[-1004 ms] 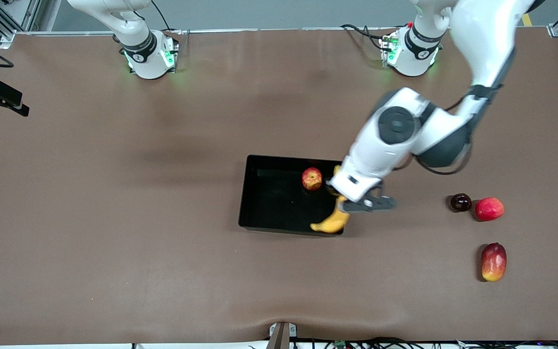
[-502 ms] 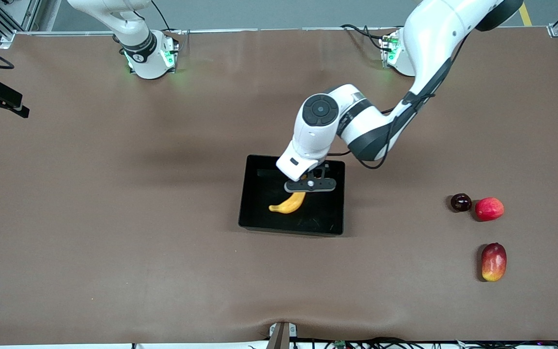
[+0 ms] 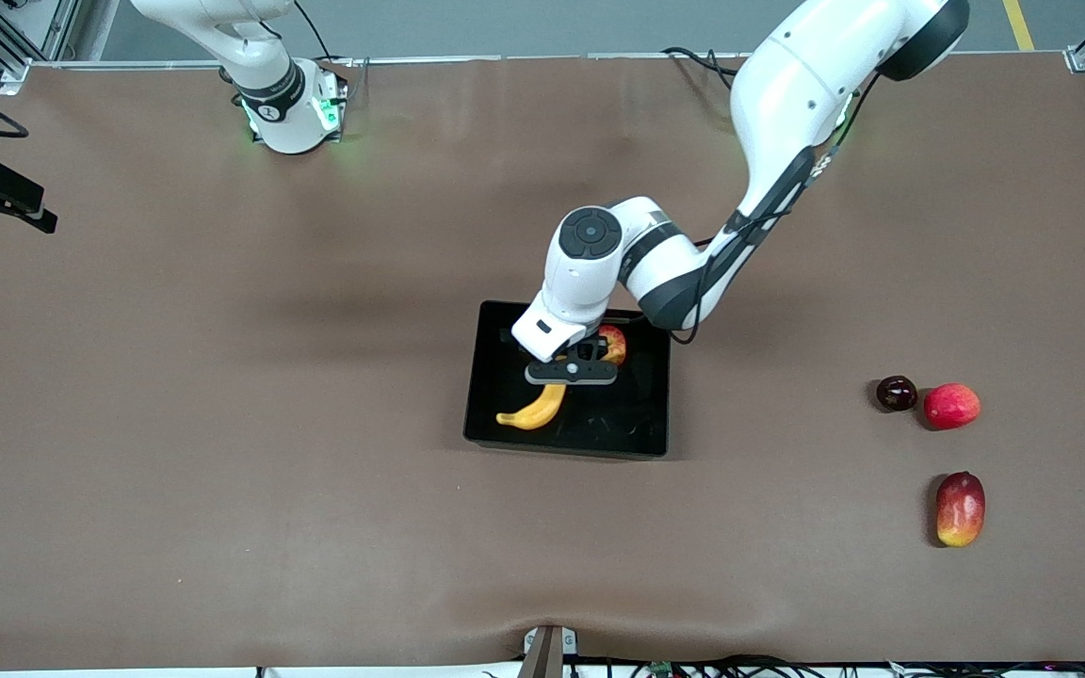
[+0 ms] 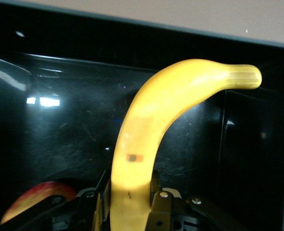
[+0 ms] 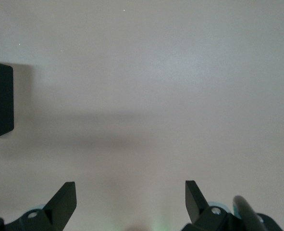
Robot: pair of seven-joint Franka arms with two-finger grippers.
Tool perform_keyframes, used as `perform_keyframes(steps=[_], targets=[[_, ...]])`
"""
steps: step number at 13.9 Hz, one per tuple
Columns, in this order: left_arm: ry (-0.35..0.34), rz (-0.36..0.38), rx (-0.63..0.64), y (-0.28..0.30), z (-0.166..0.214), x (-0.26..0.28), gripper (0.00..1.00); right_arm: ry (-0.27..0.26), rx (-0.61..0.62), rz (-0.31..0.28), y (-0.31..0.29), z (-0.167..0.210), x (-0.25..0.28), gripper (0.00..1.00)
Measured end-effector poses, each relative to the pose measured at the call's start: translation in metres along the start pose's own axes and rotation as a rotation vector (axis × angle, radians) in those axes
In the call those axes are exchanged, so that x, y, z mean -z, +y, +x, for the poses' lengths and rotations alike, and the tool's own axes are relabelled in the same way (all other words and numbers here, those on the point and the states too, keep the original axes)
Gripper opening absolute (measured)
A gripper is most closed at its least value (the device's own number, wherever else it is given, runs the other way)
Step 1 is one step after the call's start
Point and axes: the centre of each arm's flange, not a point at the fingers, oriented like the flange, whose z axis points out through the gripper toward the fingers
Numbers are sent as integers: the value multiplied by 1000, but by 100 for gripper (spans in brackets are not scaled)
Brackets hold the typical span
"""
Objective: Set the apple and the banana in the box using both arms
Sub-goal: 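Lower the banana into the box and open the left gripper, then raise the left gripper up out of the box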
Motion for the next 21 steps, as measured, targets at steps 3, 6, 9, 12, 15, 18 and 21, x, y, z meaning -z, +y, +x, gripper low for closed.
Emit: perform_keyframes(steps=[3, 6, 9, 12, 15, 18, 21], targets=[[-6, -21, 8, -5, -2, -26, 35, 1, 0, 0, 0, 0, 0, 100], [-21, -11, 10, -9, -6, -42, 35, 1, 1, 0, -1, 0, 0, 100], [-29, -4, 2, -8, -12, -50, 40, 2, 3, 0, -1, 0, 0, 100], [2, -6, 15, -9, 5, -34, 71, 5, 7, -1, -3, 1, 0, 100], [44, 47, 48, -19, 39, 24, 99, 3, -1, 0, 1, 1, 0, 100], [93, 122, 109, -63, 88, 123, 100, -2, -16, 1, 9, -1, 0, 100], [59, 169, 155, -117, 114, 191, 100, -1, -20, 1, 11, -1, 0, 100]])
